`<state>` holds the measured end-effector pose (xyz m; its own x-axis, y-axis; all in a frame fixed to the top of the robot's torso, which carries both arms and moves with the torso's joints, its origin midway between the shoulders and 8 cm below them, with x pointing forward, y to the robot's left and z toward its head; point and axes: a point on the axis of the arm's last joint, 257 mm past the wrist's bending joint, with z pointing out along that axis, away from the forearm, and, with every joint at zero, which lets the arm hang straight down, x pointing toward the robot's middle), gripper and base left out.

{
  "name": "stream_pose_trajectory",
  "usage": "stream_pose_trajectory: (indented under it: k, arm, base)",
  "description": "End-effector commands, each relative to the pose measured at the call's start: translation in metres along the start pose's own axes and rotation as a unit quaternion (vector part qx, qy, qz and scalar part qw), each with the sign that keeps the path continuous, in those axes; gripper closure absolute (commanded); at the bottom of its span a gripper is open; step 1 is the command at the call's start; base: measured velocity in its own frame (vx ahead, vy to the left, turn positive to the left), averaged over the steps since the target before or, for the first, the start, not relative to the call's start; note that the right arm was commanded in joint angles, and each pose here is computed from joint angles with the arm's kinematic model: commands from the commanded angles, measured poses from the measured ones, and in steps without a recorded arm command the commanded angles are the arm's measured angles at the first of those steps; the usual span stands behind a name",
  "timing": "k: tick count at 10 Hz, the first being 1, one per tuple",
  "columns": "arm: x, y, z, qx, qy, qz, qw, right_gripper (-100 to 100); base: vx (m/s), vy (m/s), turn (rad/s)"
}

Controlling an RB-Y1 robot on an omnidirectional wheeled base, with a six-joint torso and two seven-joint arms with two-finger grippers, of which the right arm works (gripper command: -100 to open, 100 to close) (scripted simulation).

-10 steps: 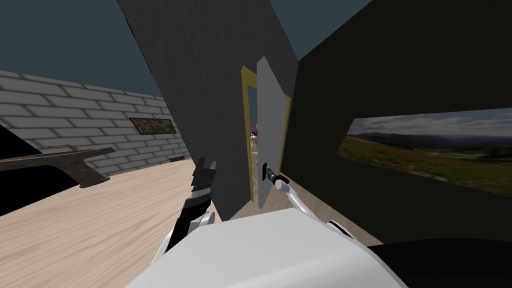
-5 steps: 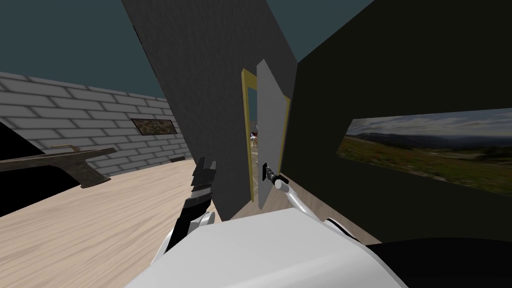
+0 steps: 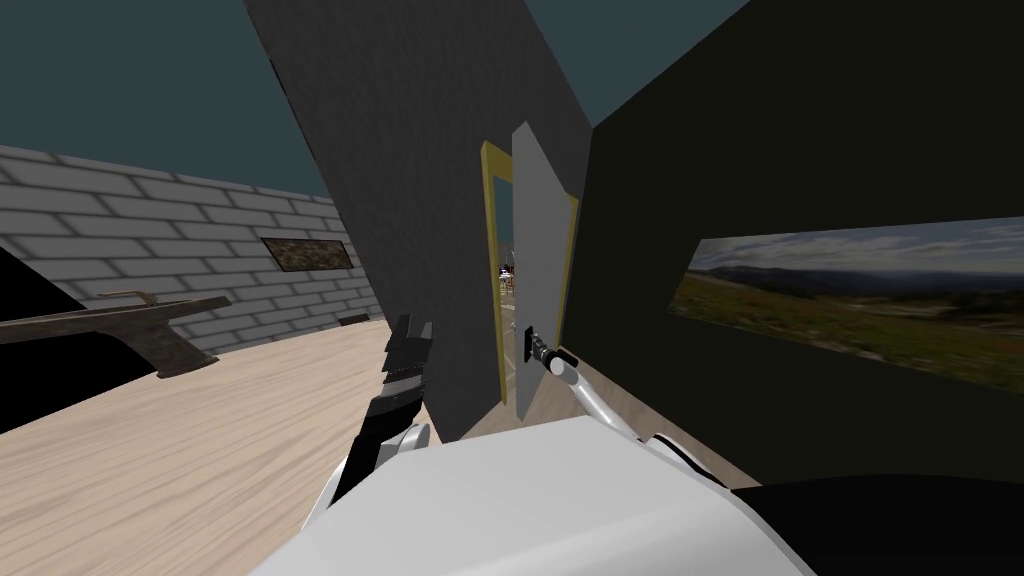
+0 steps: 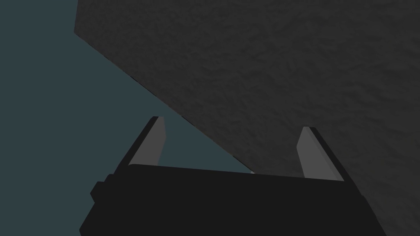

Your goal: Pull the door open

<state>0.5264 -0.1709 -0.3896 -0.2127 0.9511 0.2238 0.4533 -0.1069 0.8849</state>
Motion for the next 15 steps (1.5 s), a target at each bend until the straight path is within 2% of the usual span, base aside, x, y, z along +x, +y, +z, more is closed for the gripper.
stream_pose_trajectory:
  k: [1,5,6,8,14,15]
  arm:
    - [-0.017,-0.030,-0.0079,0.029,-0.014,0.008,0.9995,100]
    - [-0.017,-0.029,-0.0078,0.027,-0.013,0.015,0.9994,100]
    - [0.002,-0.003,0.0024,0.007,0.008,0.026,0.9996,100]
    - [0.007,-0.007,0.0019,0.016,0.019,0.054,0.9982,100]
    - [0.007,-0.007,0.0019,0.016,0.019,0.054,0.9982,100]
    - [0.012,-0.010,0.0013,0.023,0.029,0.078,0.9963,100]
  base:
    - [-0.007,0.006,0.007]
    - [0.000,0.000,0.000]
    - [-0.055,-0.029,0.061]
    - [-0.049,-0.074,0.082]
    - [-0.008,-0.015,0.001]
    - [-0.019,-0.059,0.045]
